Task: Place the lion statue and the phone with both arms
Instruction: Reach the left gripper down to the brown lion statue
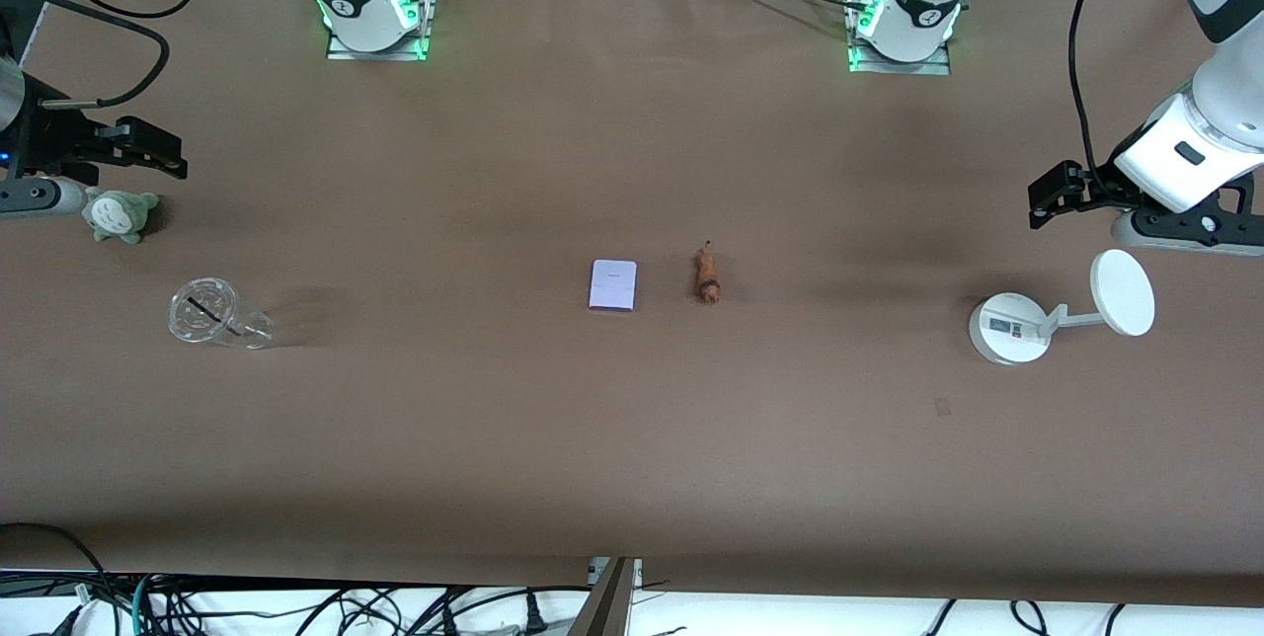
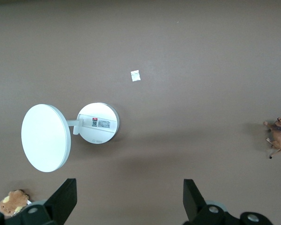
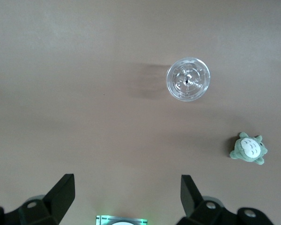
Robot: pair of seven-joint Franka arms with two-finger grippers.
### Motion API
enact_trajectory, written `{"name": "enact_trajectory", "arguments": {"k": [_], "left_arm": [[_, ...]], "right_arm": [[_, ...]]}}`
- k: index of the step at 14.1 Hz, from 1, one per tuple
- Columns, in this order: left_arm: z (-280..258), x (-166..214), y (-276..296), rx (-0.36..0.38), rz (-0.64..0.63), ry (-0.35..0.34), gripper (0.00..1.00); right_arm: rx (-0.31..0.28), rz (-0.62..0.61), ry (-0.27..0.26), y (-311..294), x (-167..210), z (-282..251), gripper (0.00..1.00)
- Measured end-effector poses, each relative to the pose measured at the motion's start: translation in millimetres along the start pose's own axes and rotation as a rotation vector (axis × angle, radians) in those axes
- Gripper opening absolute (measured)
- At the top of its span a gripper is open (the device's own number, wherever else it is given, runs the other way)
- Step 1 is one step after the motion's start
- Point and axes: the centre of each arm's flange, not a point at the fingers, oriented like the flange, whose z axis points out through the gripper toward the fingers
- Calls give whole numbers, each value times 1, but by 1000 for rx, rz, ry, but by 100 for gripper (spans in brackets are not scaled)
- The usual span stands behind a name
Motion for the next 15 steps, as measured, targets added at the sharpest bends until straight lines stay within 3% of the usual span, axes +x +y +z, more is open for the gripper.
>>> {"name": "enact_trajectory", "arguments": {"k": [4,9,15], "left_arm": [[0,0,0,-3,-1,0,100],[0,0,5,-6,8,0,100],[31,6,73,-55,100,-65,100]], "right_arm": [[6,-6,-38,-4,-4,3,100],[6,-15,-47,-9,-6,2,100],[1,-40,-41,-23,-7,-1,100]]}}
